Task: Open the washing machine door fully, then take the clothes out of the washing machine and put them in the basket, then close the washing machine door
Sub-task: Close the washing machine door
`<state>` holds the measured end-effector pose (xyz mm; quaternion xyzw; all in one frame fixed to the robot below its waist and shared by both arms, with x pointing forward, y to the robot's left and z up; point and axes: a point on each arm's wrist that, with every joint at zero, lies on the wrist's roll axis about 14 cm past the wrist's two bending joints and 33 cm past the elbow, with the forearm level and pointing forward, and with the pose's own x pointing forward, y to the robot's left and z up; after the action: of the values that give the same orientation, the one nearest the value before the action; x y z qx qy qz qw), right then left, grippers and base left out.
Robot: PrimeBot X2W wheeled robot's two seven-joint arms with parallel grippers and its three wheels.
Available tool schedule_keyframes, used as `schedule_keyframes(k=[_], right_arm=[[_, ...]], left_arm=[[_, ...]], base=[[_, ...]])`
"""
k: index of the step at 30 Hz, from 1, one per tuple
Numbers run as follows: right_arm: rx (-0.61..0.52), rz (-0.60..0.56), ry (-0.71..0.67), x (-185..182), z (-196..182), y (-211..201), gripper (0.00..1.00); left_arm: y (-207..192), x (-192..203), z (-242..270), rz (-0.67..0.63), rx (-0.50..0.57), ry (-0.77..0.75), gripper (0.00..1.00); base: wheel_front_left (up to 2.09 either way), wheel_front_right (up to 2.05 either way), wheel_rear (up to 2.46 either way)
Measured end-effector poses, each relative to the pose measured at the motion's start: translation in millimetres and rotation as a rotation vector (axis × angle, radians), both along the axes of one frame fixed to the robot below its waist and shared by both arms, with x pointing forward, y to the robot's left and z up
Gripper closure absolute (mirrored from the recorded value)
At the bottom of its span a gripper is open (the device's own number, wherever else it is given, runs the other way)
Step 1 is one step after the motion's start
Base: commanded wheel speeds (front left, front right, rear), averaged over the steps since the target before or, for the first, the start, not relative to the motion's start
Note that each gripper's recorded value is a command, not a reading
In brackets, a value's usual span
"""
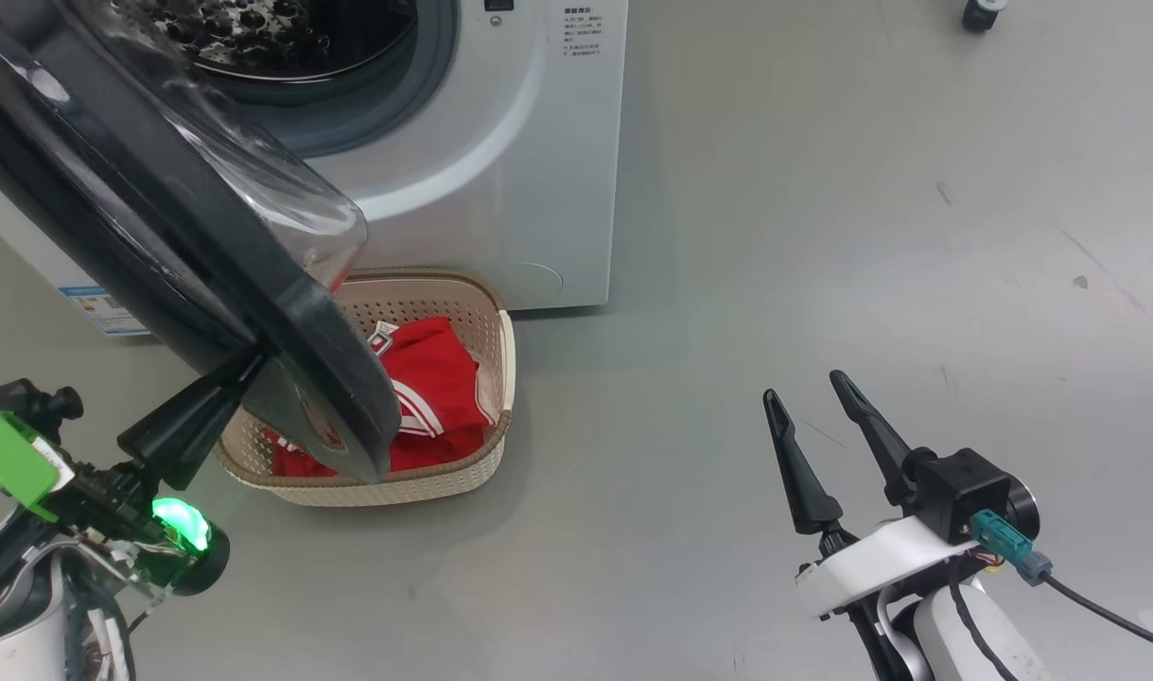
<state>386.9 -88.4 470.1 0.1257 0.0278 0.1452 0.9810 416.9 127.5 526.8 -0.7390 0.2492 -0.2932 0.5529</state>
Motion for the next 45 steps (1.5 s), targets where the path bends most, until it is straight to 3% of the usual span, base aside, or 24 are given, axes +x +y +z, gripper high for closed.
schedule_keyframes(k=[12, 33, 42, 45], right_arm=[[0.013, -0.057, 0.006, -1.7, 0.0, -15.2, 0.0], [0.023, -0.061, 0.004, 0.3, 1.4, -14.1, 0.0], [0.022, -0.07, -0.003, -3.4, 4.2, -16.6, 0.0], [0.022, -0.07, -0.007, -6.5, 5.8, -16.6, 0.0]], left_arm=[[-31.0, 9.4, -6.6, -0.041, -0.008, 0.031, 1.0], [-42.4, 13.8, -8.1, -0.017, -0.018, 0.05, 1.0], [-47.1, -1.5, -13.1, -0.024, 0.001, 0.045, 1.0], [-45.9, -9.0, -18.5, -0.011, 0.052, 0.043, 1.0]], base=[[0.0, 0.0, 0.0], [0.0, 0.0, 0.0], [0.0, 0.0, 0.0], [0.0, 0.0, 0.0]])
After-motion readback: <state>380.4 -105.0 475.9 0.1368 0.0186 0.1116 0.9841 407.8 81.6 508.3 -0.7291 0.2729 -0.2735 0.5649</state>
